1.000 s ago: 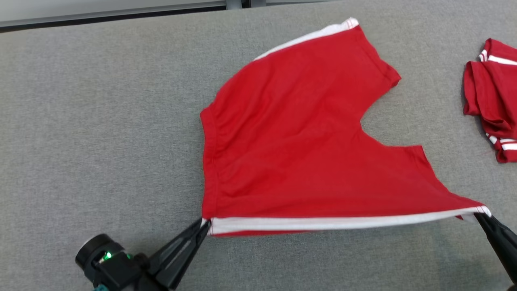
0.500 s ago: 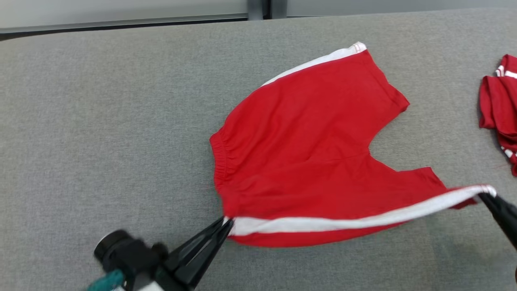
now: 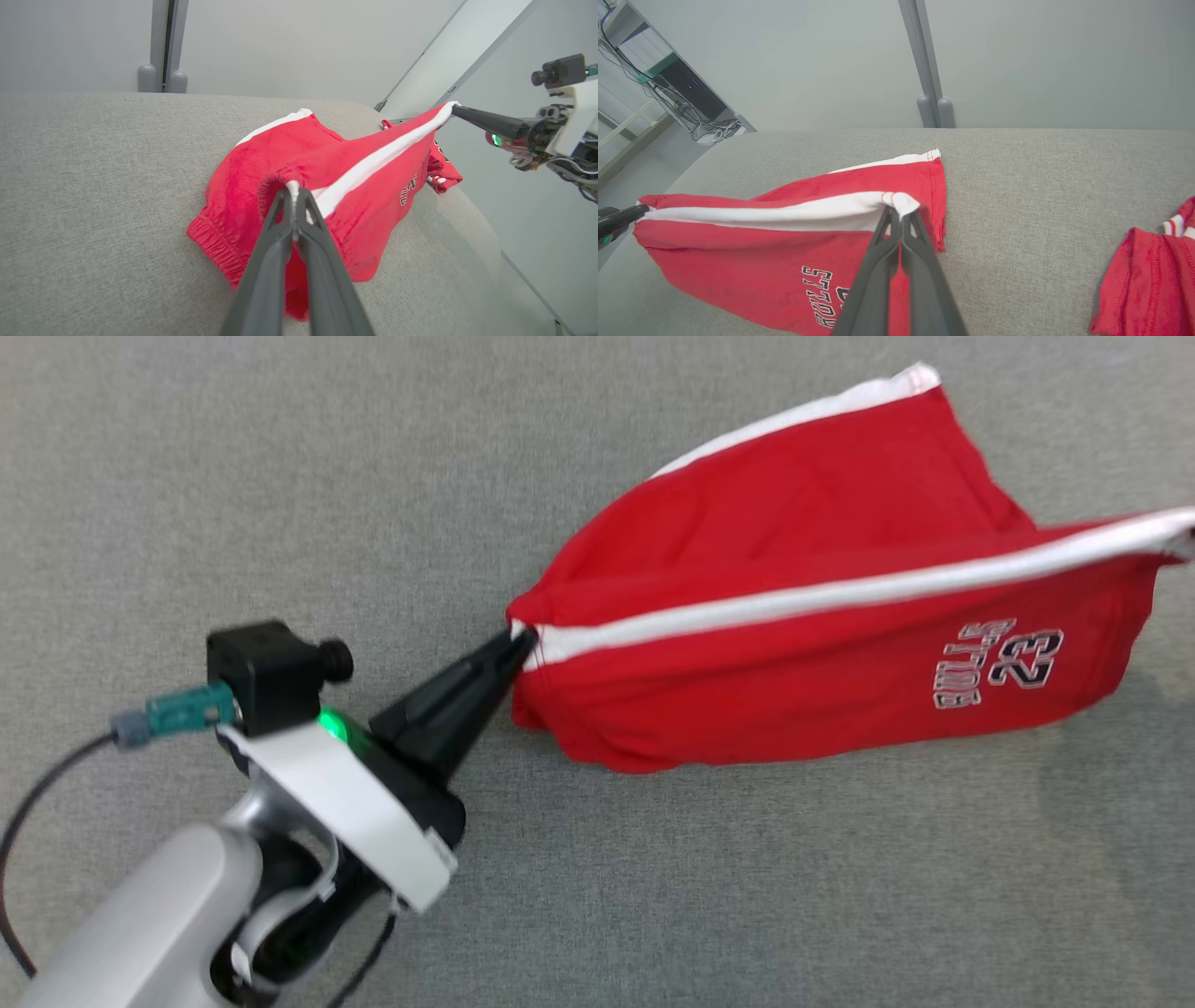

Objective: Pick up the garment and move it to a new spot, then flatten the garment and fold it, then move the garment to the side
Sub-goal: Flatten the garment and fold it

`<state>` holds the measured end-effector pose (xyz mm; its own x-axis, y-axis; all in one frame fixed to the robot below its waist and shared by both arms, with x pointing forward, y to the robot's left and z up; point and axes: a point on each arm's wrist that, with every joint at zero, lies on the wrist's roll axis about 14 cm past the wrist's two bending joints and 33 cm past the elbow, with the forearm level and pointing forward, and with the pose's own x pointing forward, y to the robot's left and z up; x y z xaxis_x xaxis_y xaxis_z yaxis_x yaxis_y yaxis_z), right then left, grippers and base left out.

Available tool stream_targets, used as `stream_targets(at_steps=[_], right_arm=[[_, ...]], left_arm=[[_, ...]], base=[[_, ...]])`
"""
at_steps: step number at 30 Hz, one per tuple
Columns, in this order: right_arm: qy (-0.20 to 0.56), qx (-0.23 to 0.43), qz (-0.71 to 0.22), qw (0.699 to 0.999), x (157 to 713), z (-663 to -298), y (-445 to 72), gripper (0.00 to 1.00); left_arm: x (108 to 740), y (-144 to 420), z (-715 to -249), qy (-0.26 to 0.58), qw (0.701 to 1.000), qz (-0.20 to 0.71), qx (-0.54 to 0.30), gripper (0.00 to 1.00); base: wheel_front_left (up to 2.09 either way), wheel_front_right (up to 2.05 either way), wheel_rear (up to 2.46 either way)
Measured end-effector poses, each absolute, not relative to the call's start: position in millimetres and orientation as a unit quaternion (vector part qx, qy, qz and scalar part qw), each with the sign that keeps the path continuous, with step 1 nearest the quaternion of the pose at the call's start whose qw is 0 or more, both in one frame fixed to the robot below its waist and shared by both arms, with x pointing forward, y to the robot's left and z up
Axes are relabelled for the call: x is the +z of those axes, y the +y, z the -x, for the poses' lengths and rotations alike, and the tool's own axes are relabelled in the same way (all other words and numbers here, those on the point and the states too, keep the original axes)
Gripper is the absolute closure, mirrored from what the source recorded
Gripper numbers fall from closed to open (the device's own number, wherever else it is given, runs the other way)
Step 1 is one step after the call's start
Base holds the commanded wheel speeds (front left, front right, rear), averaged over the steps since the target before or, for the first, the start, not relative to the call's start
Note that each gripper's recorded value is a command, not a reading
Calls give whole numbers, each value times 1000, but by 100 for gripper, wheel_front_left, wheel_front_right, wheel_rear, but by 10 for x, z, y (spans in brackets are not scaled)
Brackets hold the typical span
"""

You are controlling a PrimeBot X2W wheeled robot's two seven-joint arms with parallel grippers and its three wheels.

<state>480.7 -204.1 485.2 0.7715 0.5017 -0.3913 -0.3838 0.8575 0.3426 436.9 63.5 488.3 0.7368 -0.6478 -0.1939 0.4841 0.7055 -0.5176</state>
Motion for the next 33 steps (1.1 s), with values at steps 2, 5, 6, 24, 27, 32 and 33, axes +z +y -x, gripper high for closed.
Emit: stream_targets(at_steps=[2,5,6,24,27,32,33], right_arm=[[246,243,-118,931,4831,-4877,-2010,100],[256,254,-103,927,4768,-5117,-1947,100],[261,260,-100,924,4731,-5180,-1911,100],[310,289,-64,904,4159,-6037,-1509,92],[294,292,-67,908,4169,-6114,-1444,0],[247,290,-83,921,4293,-6182,-1382,0],[234,288,-85,925,4338,-6187,-1393,0]], left_arm=[[4844,667,-4440,188,907,225,-302,100],[4696,705,-4608,215,902,254,-273,100],[4623,703,-4643,233,895,274,-263,100],[4091,976,-5118,289,896,288,-177,100],[4059,969,-5147,285,897,289,-174,57],[4116,929,-5200,263,901,296,-175,0],[4155,927,-5212,252,906,292,-176,0]], base=[[0,0,0],[0,0,0],[0,0,0],[0,0,0],[0,0,0],[0,0,0],[0,0,0]])
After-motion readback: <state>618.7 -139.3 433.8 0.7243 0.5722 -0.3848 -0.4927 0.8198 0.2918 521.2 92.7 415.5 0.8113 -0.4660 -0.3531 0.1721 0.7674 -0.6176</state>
